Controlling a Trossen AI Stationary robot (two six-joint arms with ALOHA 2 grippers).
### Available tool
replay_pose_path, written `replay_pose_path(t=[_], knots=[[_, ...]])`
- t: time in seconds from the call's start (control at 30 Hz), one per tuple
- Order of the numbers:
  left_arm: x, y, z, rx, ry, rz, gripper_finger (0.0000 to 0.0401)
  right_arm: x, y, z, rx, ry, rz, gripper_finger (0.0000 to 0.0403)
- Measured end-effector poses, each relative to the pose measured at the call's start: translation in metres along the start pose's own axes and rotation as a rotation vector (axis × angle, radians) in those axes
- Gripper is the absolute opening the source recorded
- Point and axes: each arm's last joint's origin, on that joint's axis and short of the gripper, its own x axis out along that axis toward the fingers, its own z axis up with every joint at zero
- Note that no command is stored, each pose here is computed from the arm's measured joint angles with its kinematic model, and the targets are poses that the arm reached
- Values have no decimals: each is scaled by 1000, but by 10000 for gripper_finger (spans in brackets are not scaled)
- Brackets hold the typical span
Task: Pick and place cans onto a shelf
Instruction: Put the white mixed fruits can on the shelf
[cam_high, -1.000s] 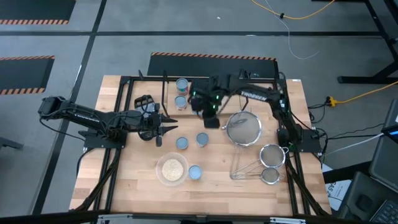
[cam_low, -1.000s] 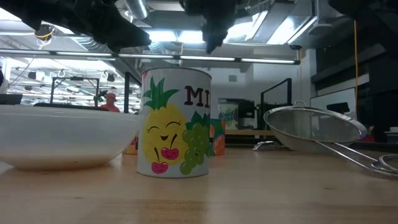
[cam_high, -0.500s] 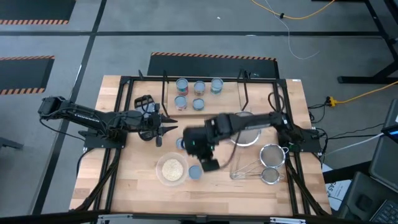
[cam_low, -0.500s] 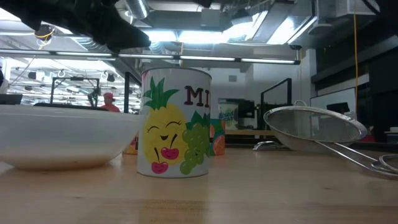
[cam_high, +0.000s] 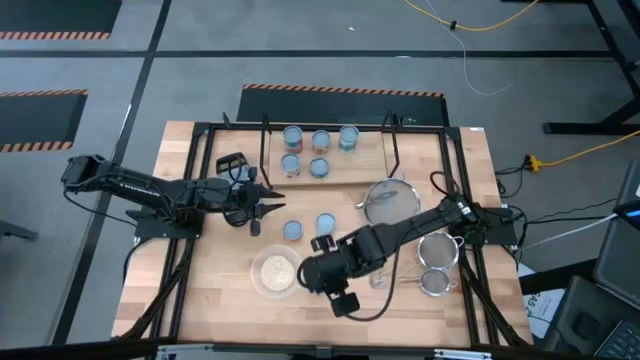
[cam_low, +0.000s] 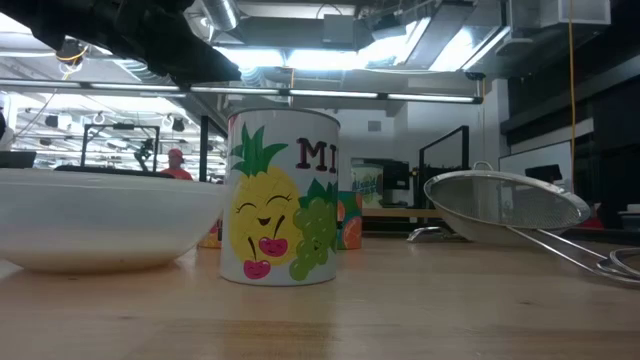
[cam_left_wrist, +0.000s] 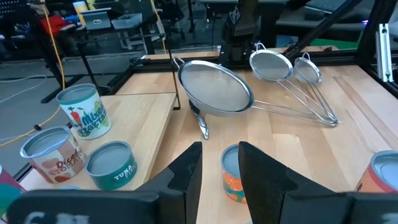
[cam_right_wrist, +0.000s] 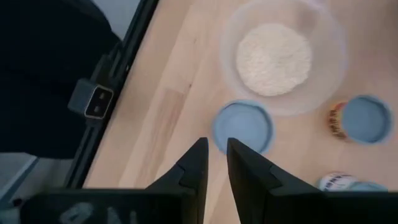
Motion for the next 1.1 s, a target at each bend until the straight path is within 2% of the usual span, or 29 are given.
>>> replay_pose_path(t=[0.2,0.5,0.7,0.83,1.1], knots=[[0,0,0,-17,1,0,98,33,3,-11,-34,50,0,65],[0,0,0,-17,2,0,98,63,2,-24,-195,69,20,65],[0,0,0,-19,2,0,98,65,-2,-23,-250,56,78,65],[0,0,0,-19,2,0,98,65,-3,-23,-300,53,50,65],[0,0,-1,-17,8,0,98,72,-11,-29,-293,84,44,65]])
